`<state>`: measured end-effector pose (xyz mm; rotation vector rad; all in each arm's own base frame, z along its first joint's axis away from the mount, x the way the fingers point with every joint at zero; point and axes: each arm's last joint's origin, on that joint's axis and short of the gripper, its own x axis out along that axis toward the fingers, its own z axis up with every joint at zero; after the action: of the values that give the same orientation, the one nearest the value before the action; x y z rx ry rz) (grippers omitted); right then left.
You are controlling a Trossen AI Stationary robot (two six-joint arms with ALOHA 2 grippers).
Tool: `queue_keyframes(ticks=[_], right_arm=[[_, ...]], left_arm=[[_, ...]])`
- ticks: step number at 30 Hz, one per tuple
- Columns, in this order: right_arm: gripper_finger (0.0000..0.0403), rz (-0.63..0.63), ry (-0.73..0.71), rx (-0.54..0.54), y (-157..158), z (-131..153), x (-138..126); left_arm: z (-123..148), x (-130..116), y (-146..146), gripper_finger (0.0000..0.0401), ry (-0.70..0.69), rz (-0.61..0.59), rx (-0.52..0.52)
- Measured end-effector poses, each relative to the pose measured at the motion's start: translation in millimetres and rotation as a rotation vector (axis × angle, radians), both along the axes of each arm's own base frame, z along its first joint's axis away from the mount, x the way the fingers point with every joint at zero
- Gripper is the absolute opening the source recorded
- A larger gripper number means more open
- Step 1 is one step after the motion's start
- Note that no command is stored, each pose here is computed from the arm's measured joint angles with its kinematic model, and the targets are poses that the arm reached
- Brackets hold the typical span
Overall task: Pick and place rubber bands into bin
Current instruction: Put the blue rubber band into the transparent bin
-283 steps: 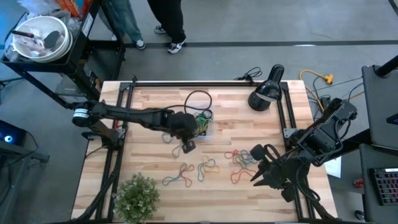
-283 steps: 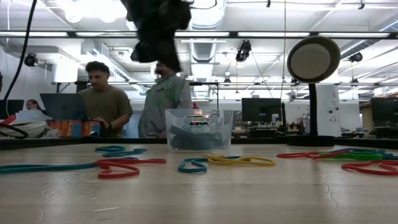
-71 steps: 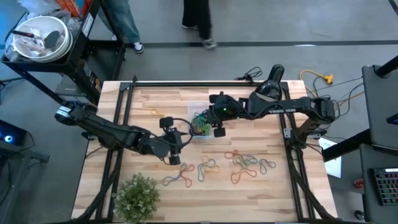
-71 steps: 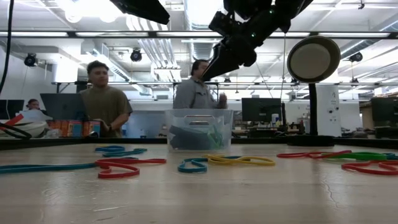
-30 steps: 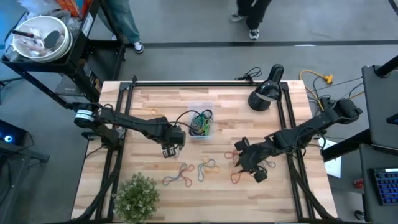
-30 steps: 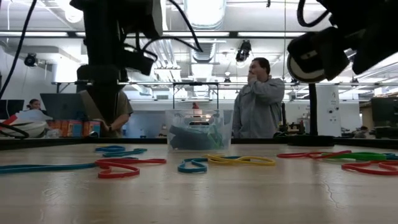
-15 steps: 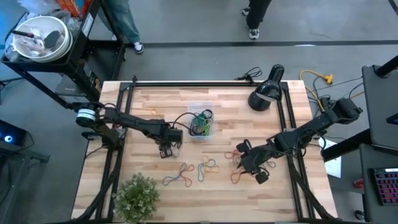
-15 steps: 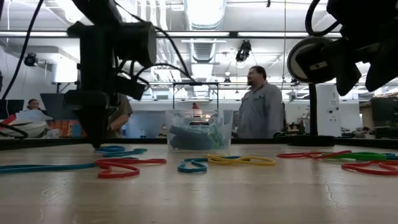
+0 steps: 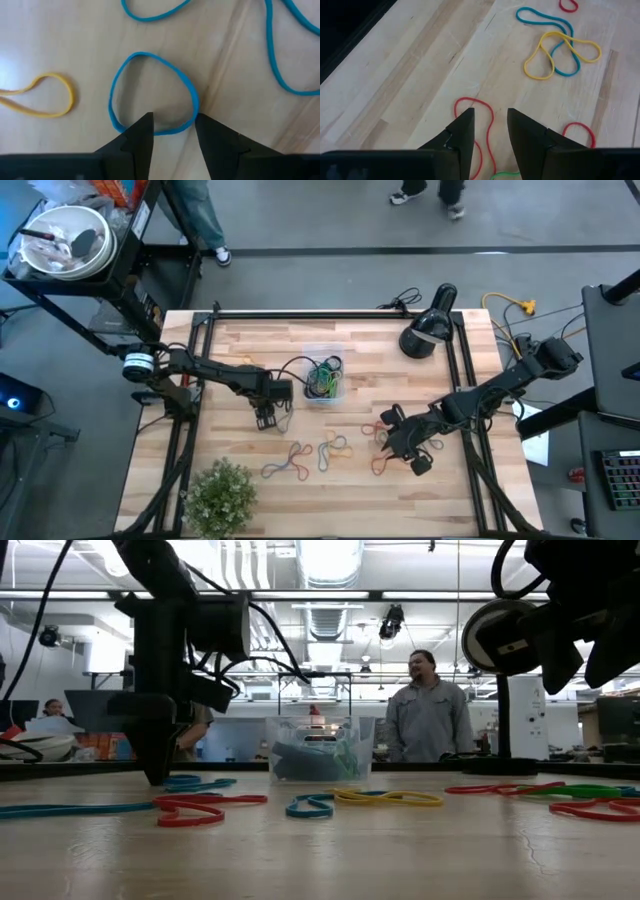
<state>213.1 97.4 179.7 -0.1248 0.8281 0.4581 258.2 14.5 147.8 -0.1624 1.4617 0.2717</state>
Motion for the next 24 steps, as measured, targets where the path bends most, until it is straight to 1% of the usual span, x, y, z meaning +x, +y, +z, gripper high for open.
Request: queue_keyframes(ticks=[3, 8, 10, 16, 18, 24], right_arm=[[0.0104, 0.0, -0.001, 0.0, 0.0, 0.1, 0.1], [0.0096, 0.0, -0.002, 0.001, 0.1, 0.2, 0.2], [0.0093, 0.0, -0.002, 0.001, 0.1, 0.2, 0.2], [0.0084, 0.003, -0.004, -0.001, 0.1, 0.1, 0.2], [0.0081, 0.002, -0.004, 0.0, 0.1, 0.2, 0.2], [0.0074, 0.001, -0.005, 0.002, 0.1, 0.2, 0.3]], left_arm=[[-2.7, 1.0, -0.6, 0.0103, 0.01, -0.003, -0.024], [-11.6, 3.1, -1.5, 0.0028, 0.045, -0.003, -0.054], [-10.7, 3.8, -1.5, 0.0008, 0.047, 0.016, -0.059], [9.7, 8.3, -2.4, 0.0001, -0.016, 0.051, -0.051], [27.2, 13.5, -2.7, 0.0, -0.087, 0.063, -0.027], [71.7, 22.7, -7.3, 0.0, -0.227, 0.049, 0.046]])
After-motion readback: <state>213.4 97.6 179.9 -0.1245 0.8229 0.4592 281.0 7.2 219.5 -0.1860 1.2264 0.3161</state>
